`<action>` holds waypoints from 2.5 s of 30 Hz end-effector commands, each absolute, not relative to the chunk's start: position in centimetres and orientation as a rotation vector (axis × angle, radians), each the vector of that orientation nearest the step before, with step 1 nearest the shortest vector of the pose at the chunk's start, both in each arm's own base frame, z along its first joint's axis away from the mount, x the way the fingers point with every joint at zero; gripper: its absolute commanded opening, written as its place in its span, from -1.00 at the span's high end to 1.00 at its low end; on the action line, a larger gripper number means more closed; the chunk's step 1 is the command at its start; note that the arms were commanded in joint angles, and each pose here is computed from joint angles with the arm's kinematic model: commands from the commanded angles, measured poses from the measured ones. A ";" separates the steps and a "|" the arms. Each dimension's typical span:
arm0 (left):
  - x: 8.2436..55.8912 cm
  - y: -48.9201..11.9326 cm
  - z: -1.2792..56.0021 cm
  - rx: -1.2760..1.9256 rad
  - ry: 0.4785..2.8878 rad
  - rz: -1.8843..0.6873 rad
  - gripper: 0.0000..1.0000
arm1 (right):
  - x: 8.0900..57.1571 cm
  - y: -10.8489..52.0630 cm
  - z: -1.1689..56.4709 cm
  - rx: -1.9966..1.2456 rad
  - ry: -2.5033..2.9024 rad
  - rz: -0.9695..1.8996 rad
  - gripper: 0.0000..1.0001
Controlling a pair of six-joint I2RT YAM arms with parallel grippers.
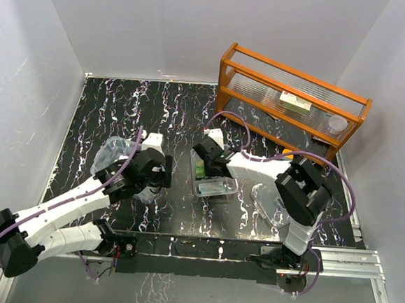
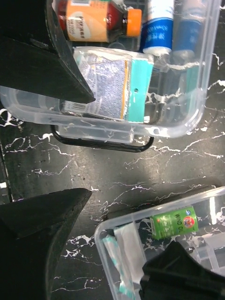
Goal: Organize the medicine kit
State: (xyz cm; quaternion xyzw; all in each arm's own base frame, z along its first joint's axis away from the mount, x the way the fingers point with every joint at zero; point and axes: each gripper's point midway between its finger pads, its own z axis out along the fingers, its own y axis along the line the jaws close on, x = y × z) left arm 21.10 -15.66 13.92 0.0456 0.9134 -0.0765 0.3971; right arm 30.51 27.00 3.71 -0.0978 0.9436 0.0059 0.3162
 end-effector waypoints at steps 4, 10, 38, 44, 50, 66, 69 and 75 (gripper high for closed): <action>23.2 -17.6 12.4 0.240 2.338 -0.202 -0.27 | 32.6 26.7 8.9 -0.235 2.348 0.159 0.76; 23.9 -19.8 11.0 0.424 2.373 -0.262 -0.01 | 32.7 25.6 9.6 -0.218 2.344 0.158 0.76; 16.5 -29.8 12.0 1.114 2.323 -0.890 -0.08 | 31.7 21.4 12.7 -0.155 2.324 0.130 0.76; 18.9 -28.4 17.6 0.970 2.175 -0.753 -0.47 | 31.5 20.3 14.6 -0.166 2.310 0.076 0.76; 21.2 -24.7 23.2 0.714 2.009 -0.592 -0.47 | 31.2 18.9 16.1 -0.176 2.321 0.003 0.77; 20.0 -8.5 27.4 0.005 1.841 -0.235 -0.47 | 31.7 23.9 23.4 -0.343 2.290 0.190 0.73; 19.1 -6.2 26.7 -0.056 1.851 -0.184 -0.47 | 31.3 26.3 24.6 -0.388 2.250 0.240 0.72; 17.9 -4.1 25.9 -0.116 1.839 -0.174 -0.48 | 29.5 31.5 25.8 -0.510 2.178 0.353 0.72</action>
